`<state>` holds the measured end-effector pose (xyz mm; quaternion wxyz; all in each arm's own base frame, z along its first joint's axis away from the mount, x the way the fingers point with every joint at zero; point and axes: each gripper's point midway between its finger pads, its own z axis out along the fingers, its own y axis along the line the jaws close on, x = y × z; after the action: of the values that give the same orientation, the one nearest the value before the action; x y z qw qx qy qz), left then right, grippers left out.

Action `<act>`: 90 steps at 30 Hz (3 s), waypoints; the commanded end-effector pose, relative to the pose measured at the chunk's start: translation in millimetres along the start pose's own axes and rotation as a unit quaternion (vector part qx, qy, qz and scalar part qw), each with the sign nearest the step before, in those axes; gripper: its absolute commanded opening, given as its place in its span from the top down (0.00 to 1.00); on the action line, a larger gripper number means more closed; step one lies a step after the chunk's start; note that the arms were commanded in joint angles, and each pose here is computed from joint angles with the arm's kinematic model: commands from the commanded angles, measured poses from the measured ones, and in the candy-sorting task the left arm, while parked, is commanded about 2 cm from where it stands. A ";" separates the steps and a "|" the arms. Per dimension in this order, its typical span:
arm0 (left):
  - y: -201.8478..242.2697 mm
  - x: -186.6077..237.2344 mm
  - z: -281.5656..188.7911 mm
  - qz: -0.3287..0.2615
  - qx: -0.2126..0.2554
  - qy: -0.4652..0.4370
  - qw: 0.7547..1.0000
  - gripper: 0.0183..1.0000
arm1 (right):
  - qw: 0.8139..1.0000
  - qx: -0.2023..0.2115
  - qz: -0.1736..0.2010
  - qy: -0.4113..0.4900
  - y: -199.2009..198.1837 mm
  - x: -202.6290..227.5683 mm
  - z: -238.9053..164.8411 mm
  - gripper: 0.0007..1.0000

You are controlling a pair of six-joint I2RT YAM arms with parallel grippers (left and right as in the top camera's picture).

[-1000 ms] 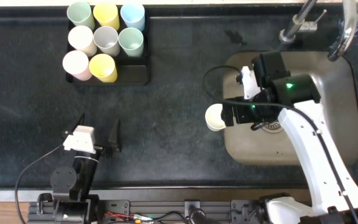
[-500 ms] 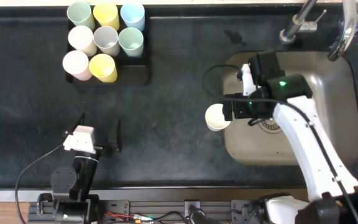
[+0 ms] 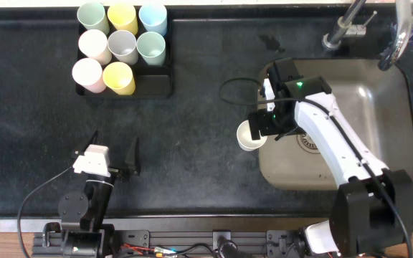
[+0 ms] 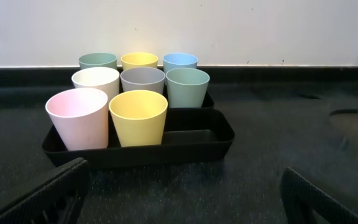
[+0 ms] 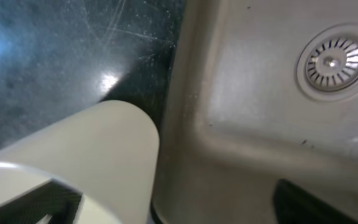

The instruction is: Store Cups

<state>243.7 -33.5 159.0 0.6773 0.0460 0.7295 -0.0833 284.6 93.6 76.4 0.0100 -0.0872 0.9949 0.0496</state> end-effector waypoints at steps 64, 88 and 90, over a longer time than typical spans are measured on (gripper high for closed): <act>-0.2 -0.6 -0.4 0.008 0.000 -0.002 1.000 0.00 | 0.965 -0.165 -0.033 -0.202 193.2 -147.8 -142.6 0.96; -0.2 -0.6 -0.4 0.008 0.000 -0.002 1.000 0.00 | 0.970 -0.154 -0.032 -0.184 235.4 -171.5 -68.6 0.96; -0.2 -0.6 -0.4 0.008 0.000 -0.002 1.000 0.00 | 0.969 -0.159 -0.027 -0.189 239.0 -175.2 -67.6 0.96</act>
<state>243.7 -33.5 159.0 0.6773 0.0460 0.7295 -0.0833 408.8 344.0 167.0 0.1753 -0.1175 0.9537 0.2141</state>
